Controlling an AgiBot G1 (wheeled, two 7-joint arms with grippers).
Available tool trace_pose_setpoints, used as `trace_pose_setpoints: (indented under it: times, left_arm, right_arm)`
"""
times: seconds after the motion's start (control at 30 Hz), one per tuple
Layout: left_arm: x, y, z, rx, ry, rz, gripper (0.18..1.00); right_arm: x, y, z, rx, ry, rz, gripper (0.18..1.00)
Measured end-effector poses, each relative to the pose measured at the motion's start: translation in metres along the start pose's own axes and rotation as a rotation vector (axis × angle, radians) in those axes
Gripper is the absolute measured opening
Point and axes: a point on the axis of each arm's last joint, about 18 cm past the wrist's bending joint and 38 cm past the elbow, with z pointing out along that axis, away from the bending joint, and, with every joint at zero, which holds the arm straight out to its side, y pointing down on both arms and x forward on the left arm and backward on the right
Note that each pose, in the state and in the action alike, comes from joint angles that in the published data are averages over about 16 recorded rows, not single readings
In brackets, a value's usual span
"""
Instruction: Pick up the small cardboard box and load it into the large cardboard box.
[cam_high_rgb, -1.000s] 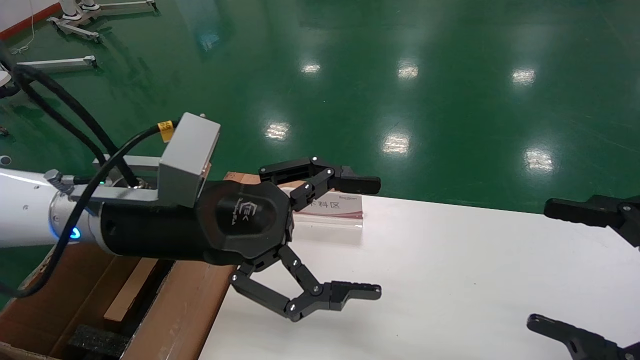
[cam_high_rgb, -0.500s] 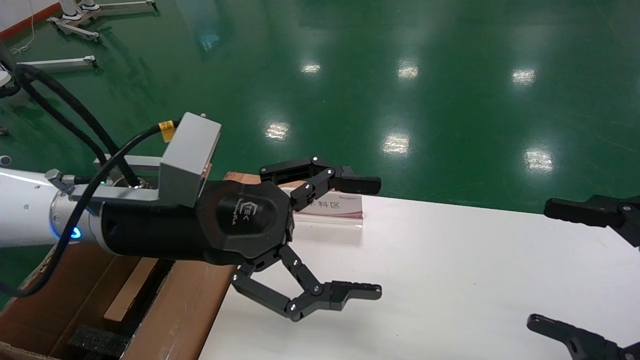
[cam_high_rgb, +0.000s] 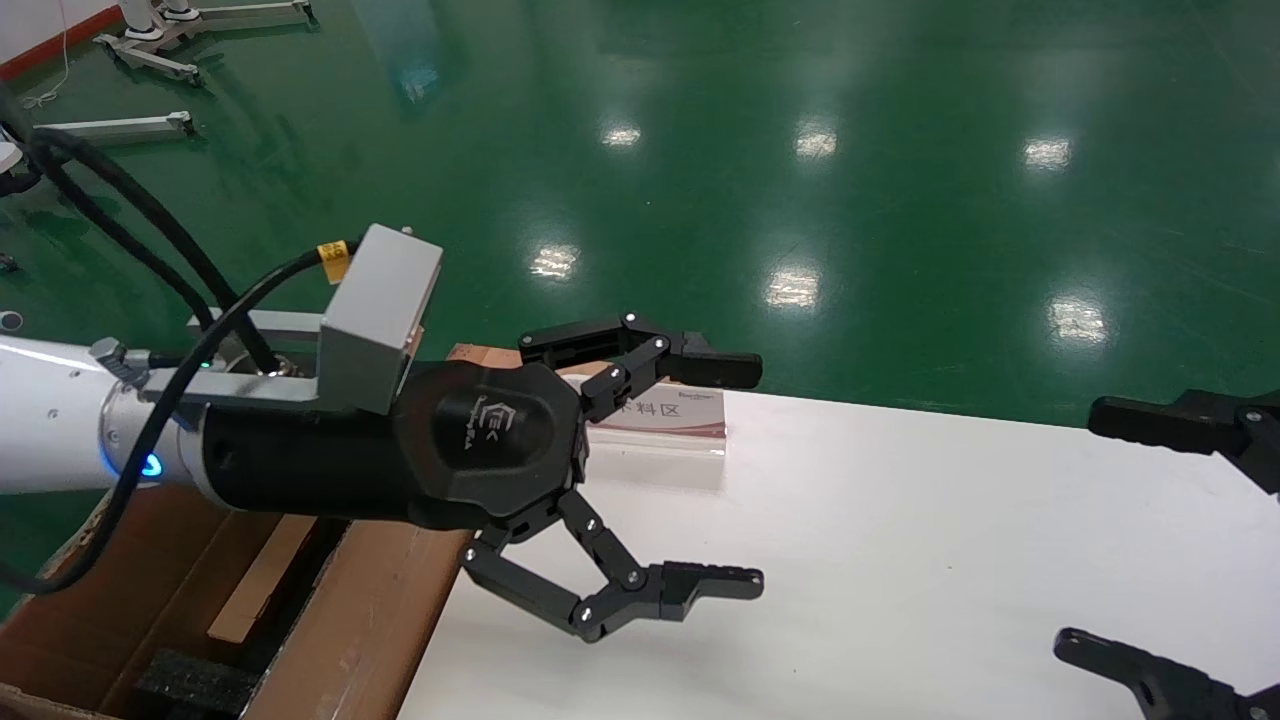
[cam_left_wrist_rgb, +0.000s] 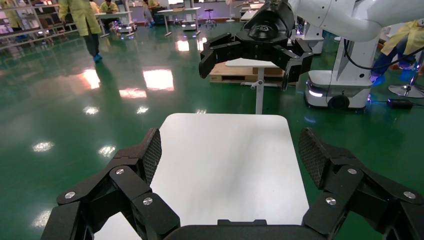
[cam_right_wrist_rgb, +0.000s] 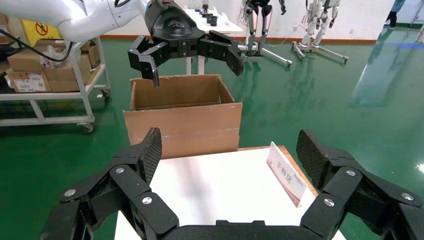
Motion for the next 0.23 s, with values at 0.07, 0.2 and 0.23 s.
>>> trace_pose_setpoints:
  times: [0.07,0.2,0.23]
  left_arm:
    - [0.0000,0.0000,0.0000,0.000,0.000,0.000,1.001]
    - [0.0000,0.0000,0.0000,0.000,0.000,0.000,1.001]
    - [0.0000,0.0000,0.0000,0.000,0.000,0.000,1.001]
  right_arm:
    - [0.0000,0.0000,0.0000,0.000,0.000,0.000,1.001]
    - [0.0000,0.0000,0.0000,0.000,0.000,0.000,1.001]
    - [0.0000,0.0000,0.0000,0.000,0.000,0.000,1.001]
